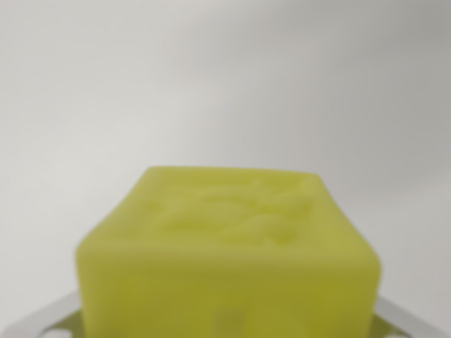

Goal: Pick yellow cube

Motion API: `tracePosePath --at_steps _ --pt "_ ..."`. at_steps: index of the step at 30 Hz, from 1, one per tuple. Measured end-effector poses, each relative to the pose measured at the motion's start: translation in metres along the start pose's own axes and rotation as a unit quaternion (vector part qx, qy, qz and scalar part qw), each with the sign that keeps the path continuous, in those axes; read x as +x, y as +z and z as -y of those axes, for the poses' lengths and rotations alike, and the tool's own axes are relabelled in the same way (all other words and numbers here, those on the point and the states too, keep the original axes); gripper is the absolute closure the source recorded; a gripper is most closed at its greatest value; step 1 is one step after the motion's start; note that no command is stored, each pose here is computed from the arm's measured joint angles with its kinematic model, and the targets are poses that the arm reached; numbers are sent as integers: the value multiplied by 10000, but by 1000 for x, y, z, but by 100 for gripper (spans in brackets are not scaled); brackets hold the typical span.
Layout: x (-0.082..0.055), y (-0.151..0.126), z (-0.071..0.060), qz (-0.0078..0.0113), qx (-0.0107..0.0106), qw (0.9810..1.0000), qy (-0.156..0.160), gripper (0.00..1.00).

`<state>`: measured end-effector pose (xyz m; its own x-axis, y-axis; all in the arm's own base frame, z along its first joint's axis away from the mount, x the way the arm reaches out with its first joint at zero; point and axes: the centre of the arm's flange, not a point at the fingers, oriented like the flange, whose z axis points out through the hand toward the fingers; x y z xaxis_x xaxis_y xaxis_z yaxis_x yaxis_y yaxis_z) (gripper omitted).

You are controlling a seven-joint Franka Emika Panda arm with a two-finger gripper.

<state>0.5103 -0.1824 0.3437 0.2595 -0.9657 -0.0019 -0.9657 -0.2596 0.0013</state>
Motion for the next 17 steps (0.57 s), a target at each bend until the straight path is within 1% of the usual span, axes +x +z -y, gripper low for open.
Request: tracePosePath --at_steps 8,17 --pt "0 -18 0 -1 1 10000 0 100" --pt "0 -19 0 -1 2 10000 -1 100"
